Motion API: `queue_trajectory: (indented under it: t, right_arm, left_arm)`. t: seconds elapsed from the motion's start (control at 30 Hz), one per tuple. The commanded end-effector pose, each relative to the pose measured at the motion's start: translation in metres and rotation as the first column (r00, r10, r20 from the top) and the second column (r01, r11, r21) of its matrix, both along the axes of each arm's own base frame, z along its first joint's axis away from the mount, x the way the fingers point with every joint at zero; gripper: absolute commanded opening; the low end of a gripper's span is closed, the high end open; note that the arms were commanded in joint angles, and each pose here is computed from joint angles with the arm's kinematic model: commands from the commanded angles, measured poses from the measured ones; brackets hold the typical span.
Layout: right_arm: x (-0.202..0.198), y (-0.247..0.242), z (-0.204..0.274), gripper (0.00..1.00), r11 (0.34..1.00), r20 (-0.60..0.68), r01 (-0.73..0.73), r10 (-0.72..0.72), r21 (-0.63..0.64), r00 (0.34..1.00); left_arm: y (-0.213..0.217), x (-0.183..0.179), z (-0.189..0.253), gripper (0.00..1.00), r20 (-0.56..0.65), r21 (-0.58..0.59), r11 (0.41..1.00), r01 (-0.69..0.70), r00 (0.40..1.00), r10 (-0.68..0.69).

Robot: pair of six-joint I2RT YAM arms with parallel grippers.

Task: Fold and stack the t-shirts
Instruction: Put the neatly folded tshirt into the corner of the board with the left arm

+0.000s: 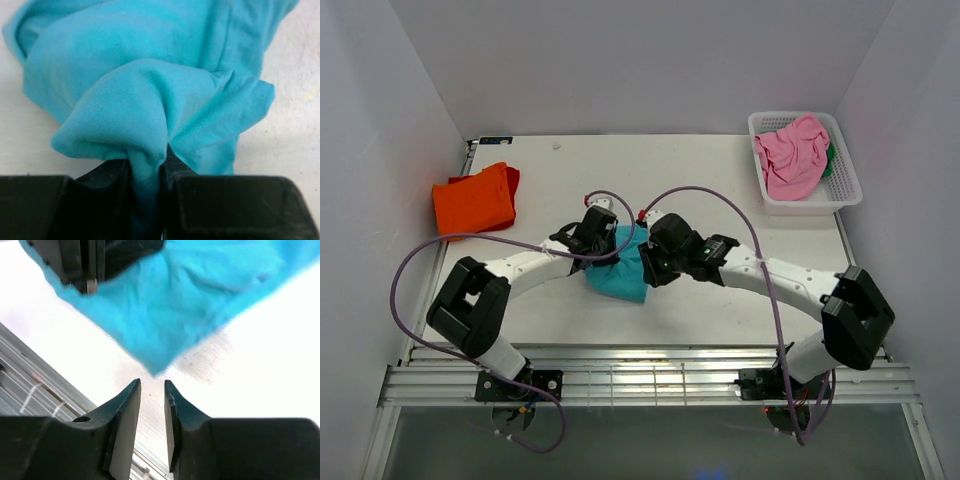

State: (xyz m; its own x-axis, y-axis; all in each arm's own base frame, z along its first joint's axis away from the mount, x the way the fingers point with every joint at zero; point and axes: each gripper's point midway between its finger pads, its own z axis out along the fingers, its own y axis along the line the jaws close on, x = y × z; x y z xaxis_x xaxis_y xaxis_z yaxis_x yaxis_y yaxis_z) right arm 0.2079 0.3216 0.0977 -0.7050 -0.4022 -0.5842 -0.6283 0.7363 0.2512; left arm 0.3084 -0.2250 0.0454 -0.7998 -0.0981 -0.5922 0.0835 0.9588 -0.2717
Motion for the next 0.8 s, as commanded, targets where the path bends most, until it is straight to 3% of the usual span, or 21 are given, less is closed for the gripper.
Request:
queue_trajectory:
  t: [0.0, 0.13, 0.5, 0.77]
  right_arm:
    - [0.013, -0.015, 0.044, 0.33, 0.999, 0.126, 0.049, -0.049, 0.003, 0.991]
    - [0.009, -0.026, 0.063, 0.36, 0.997, 0.165, 0.063, -0.068, 0.036, 0.984]
    - [0.009, -0.042, 0.053, 0.36, 0.998, 0.192, 0.065, -0.065, 0.005, 0.979]
    - [0.006, -0.037, 0.037, 0.36, 0.999, 0.163, 0.026, -0.032, 0.035, 0.986]
  left_arm:
    - [0.049, 0.026, 0.047, 0.00, 0.101, 0.155, 0.985, -0.076, 0.993, 0.061]
    - [0.072, 0.041, 0.057, 0.00, 0.110, 0.186, 0.977, -0.103, 0.990, 0.083]
    - [0.121, 0.075, 0.046, 0.00, 0.037, 0.317, 0.938, -0.143, 0.990, 0.139]
    - [0.164, 0.126, 0.084, 0.00, 0.057, 0.371, 0.913, -0.172, 0.985, 0.163]
